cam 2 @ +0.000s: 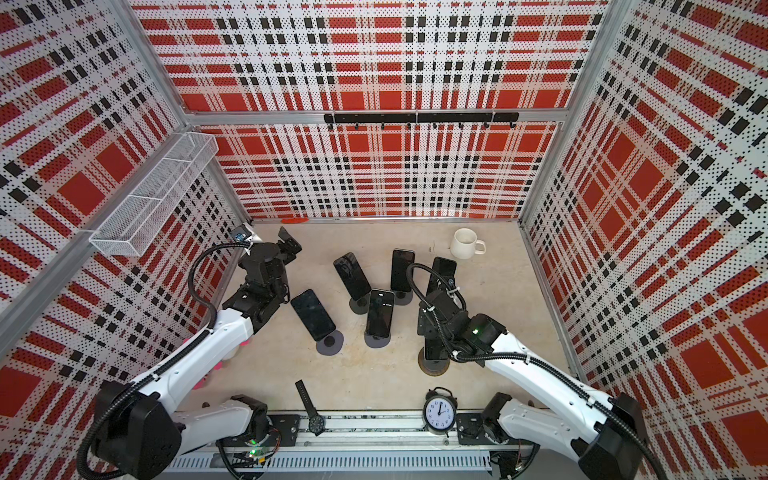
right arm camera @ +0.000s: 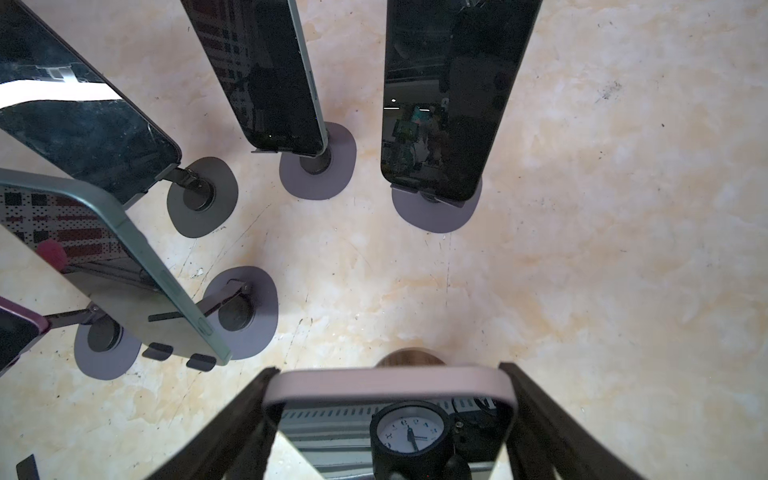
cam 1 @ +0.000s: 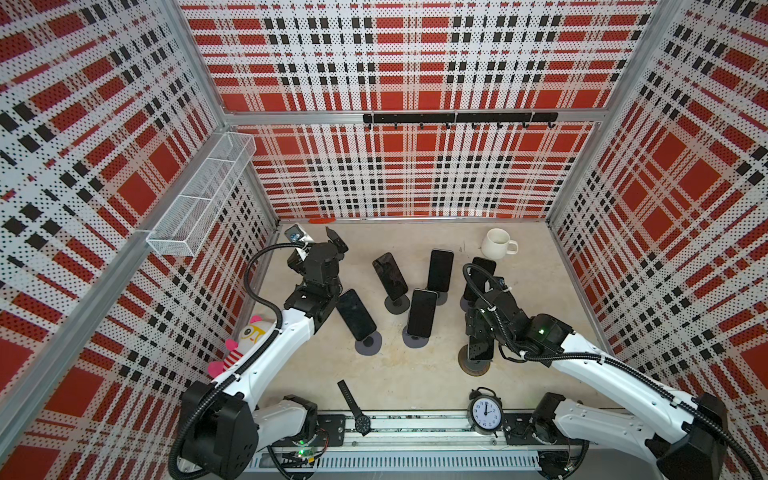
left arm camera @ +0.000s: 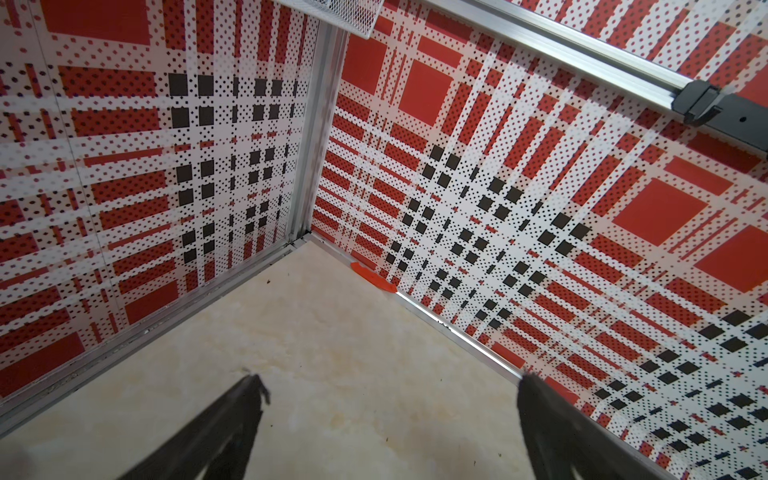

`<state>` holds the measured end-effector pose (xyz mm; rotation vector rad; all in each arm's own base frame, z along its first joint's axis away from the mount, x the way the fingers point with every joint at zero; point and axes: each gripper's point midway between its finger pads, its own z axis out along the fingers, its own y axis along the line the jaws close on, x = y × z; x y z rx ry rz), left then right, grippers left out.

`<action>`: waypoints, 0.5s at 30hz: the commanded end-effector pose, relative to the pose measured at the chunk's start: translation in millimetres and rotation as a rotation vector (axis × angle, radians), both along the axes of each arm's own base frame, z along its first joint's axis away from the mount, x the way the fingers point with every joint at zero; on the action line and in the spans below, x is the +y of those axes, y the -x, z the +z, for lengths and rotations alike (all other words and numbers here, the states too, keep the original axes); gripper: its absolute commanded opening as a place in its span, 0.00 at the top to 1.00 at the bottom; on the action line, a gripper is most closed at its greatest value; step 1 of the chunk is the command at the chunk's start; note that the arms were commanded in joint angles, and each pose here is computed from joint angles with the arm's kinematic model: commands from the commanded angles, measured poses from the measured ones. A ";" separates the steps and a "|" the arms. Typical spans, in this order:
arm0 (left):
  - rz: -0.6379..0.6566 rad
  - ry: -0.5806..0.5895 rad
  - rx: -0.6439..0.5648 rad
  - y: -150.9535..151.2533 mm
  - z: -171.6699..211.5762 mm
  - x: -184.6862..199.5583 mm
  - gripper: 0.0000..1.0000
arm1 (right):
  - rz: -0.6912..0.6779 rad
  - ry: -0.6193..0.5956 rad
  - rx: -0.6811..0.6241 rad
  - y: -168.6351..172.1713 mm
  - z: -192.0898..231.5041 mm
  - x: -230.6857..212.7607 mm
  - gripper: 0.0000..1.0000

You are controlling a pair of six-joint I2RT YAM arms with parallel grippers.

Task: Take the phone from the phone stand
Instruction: 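Close the right gripper on the top of the nearest black phone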

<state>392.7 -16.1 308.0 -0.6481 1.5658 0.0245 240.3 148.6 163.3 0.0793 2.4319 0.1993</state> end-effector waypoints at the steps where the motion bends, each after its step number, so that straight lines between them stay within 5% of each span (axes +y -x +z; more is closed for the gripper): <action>1: 0.007 -0.009 -0.026 0.7 9.5 0.1 0.02 | -0.029 -0.014 -0.004 -2.2 1.9 2.8 0.18; 6: 0.002 -0.010 -0.031 1.3 8.6 0.0 0.02 | -0.050 0.005 0.002 -3.7 1.0 0.9 0.22; 15: -0.002 -0.013 -0.029 2.4 7.2 0.0 0.02 | -0.056 0.005 -0.001 -6.8 8.4 2.9 0.13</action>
